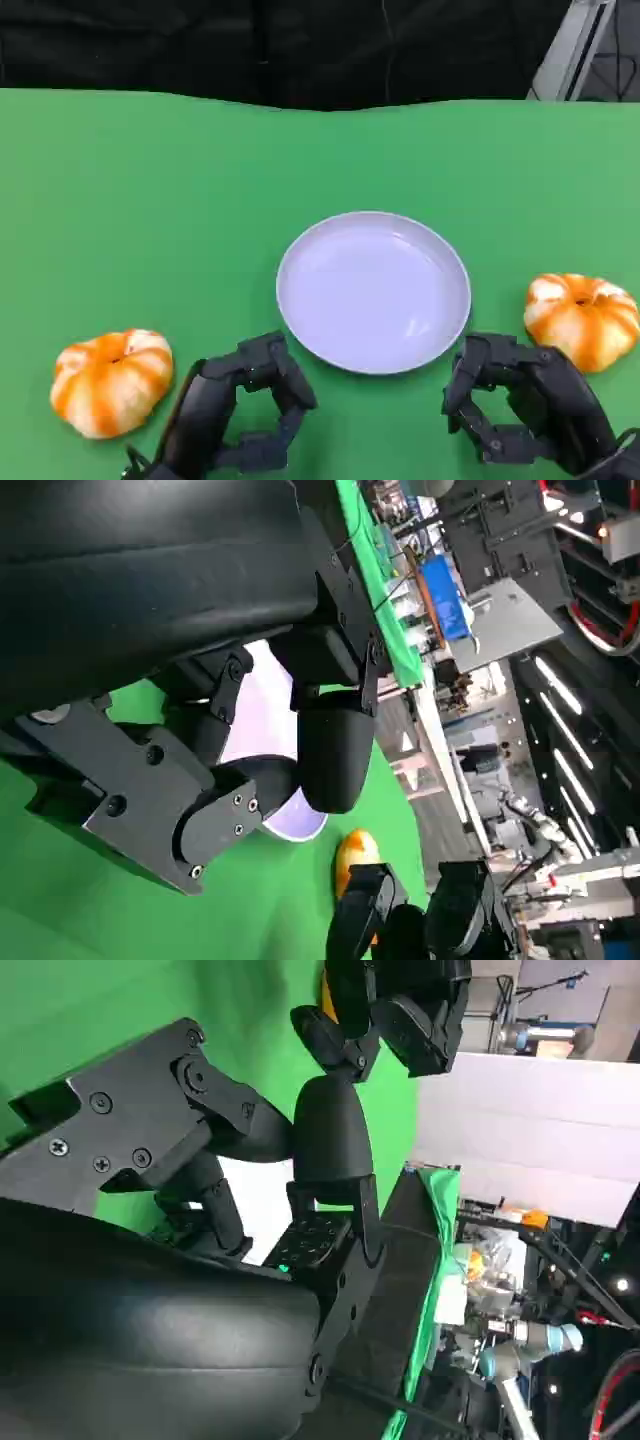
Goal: Grasp the bread from the table and place it into the plate.
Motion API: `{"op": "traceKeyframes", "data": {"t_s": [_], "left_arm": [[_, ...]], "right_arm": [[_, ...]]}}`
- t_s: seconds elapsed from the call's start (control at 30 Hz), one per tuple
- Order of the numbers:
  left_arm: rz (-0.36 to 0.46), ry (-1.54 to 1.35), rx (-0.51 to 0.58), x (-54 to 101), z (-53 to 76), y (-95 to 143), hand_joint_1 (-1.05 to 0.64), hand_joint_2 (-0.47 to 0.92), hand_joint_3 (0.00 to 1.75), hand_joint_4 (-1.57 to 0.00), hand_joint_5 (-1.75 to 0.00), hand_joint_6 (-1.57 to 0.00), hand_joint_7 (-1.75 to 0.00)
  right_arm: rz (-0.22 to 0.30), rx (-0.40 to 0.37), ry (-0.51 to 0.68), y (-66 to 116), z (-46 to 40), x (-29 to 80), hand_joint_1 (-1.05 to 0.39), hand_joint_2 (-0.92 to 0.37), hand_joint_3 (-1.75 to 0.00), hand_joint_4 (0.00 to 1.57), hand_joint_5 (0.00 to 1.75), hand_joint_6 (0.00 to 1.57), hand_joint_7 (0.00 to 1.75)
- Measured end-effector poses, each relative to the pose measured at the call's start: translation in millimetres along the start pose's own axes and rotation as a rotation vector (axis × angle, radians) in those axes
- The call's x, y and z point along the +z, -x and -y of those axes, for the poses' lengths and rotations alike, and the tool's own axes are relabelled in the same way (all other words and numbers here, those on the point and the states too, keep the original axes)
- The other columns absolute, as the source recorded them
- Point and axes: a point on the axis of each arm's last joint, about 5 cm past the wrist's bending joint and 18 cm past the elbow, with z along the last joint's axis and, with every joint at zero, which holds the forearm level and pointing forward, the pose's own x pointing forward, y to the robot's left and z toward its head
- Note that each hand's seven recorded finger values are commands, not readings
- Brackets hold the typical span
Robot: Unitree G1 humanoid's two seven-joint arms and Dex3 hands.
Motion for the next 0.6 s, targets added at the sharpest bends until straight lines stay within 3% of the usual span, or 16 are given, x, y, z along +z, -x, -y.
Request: {"op": "traceKeyframes", "data": {"t_s": [0.43, 0.6], "left_arm": [[0.004, 0.0, 0.001, 0.4, -0.1, -0.5, -0.12, 0.53, 1.14, -0.79, -1.65, -0.8, -1.39], [0.006, 0.003, 0.007, 0.5, 0.2, -0.7, -0.1, 0.6, 0.99, -0.89, -1.36, -0.93, -1.05]], "right_arm": [[-0.001, 0.0, -0.001, 0.2, -0.1, -0.2, -0.08, -0.58, -1.03, 0.79, 1.59, 0.84, 1.3], [-0.002, 0.001, -0.001, 0.3, -0.1, -0.3, -0.09, -0.58, -1.03, 0.79, 1.6, 0.84, 1.3]]}}
